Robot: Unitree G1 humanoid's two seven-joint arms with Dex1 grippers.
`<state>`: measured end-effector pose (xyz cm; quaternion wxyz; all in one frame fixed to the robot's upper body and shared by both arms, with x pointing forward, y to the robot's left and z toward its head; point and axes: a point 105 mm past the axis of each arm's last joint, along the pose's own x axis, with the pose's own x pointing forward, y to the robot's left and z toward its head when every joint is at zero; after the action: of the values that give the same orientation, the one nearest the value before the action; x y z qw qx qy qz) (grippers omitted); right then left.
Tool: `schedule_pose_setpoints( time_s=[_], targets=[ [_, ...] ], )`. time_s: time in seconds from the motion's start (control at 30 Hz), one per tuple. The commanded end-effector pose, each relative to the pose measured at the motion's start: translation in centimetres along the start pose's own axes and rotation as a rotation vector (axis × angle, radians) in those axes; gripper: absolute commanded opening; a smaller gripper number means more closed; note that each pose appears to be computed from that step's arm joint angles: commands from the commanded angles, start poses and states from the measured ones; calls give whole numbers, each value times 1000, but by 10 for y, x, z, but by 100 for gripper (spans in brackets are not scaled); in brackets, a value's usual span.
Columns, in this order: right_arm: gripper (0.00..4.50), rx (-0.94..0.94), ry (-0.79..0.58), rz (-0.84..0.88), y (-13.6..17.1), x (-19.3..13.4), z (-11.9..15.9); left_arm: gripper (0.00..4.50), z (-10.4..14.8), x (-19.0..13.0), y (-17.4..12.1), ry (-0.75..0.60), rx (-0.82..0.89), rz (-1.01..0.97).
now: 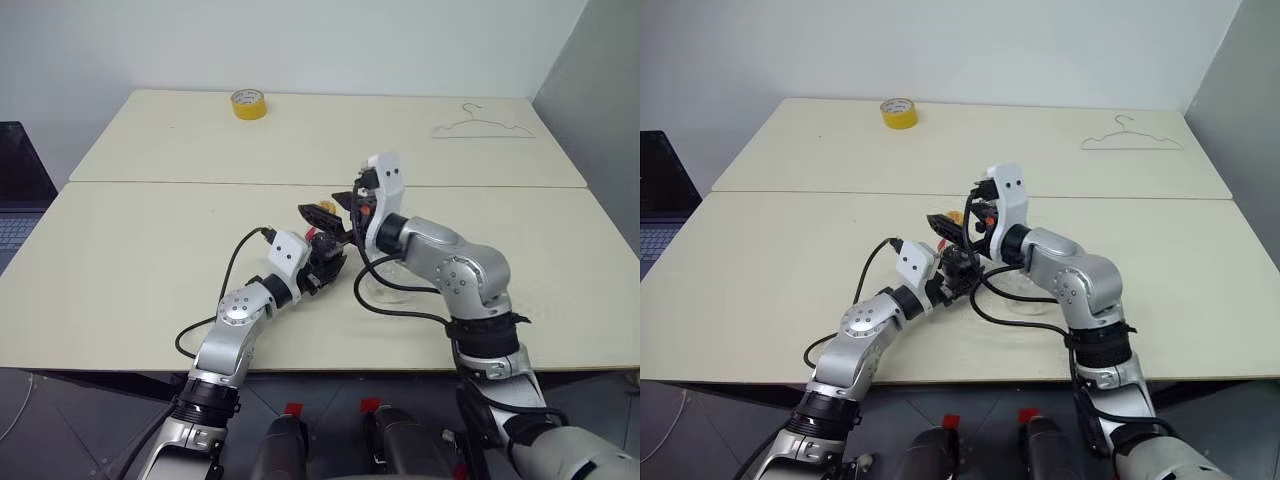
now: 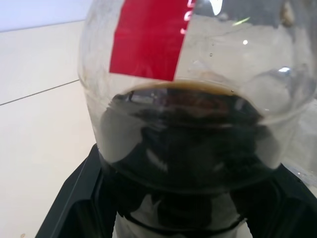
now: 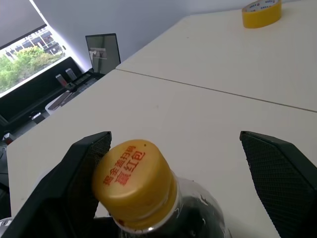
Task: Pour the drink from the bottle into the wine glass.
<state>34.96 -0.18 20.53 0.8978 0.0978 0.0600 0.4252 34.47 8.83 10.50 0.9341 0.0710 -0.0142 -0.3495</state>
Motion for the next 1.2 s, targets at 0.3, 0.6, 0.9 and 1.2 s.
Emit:
schedule_pose_setpoints(
  time_s=[0.3, 0.6, 0.9, 1.2],
  targets=[
    [443, -31, -56, 13, 3, -13, 17, 309, -23, -4, 2, 89, -4, 6],
    [244, -47, -75, 57, 12, -18, 24, 309, -23, -5, 2, 95, 0, 7],
    [2, -54, -61, 70, 15, -19, 20, 309, -24, -5, 2, 97, 0, 4],
    [2, -110, -142, -35, -21, -33, 50, 309, -22, -10, 20, 90, 5, 65]
  ],
)
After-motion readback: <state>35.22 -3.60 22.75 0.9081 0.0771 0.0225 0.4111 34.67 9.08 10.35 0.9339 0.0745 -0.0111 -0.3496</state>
